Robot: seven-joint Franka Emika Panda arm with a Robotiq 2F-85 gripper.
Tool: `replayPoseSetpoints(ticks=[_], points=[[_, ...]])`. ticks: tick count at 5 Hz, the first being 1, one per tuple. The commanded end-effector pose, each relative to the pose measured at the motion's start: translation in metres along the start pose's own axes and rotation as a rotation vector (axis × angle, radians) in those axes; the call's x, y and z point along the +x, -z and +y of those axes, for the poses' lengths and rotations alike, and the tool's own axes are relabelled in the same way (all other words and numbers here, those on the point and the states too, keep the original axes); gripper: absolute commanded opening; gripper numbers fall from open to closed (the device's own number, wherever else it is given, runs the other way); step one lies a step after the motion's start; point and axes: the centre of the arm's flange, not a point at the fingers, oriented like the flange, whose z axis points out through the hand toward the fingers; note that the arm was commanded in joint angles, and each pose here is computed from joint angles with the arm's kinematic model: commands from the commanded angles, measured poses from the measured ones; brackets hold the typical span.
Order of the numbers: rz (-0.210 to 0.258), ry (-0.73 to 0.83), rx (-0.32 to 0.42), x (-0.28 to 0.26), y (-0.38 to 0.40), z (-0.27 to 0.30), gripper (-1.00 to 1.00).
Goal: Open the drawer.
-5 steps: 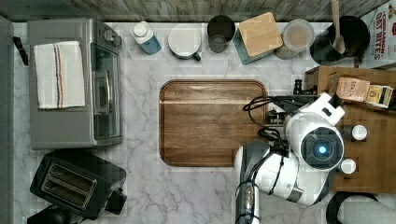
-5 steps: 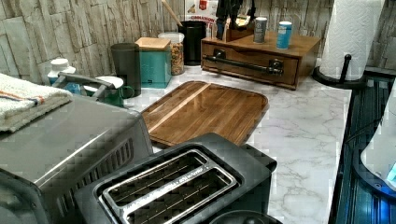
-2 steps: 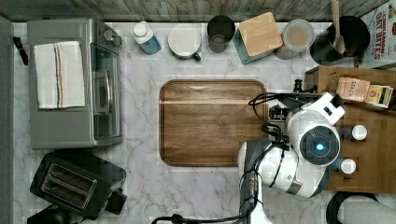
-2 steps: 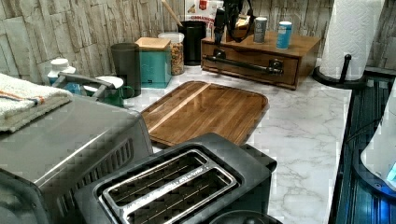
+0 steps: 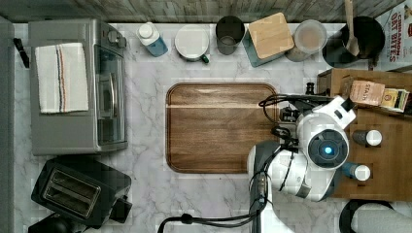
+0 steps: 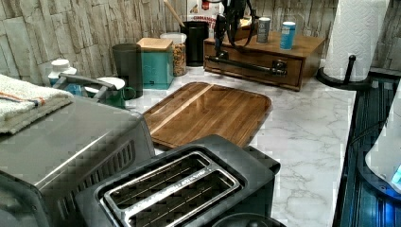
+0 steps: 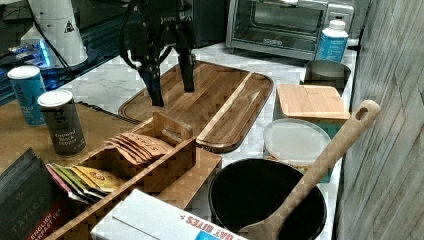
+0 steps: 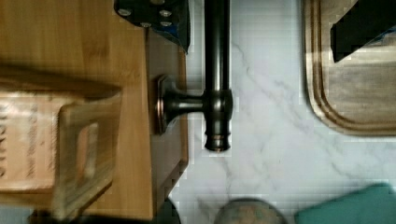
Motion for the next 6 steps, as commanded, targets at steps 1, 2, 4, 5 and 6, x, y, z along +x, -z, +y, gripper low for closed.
replayPoseSetpoints(ticks=[1,2,4,5,6], points=[[-0.088,-0.038,-0.054,-0.024,-0.044,0.010,1.00],[-0.080,-0.029,-0.037,-0.027,-0.061,0.011,1.00],[-0.173,-0.021,0.033,-0.022,-0.072,-0.013,1.00],[-0.221,0.013,0.087,-0.017,-0.070,-0.022,1.00],[-0.224,0.063,0.151,-0.022,-0.079,-0.052,1.00]])
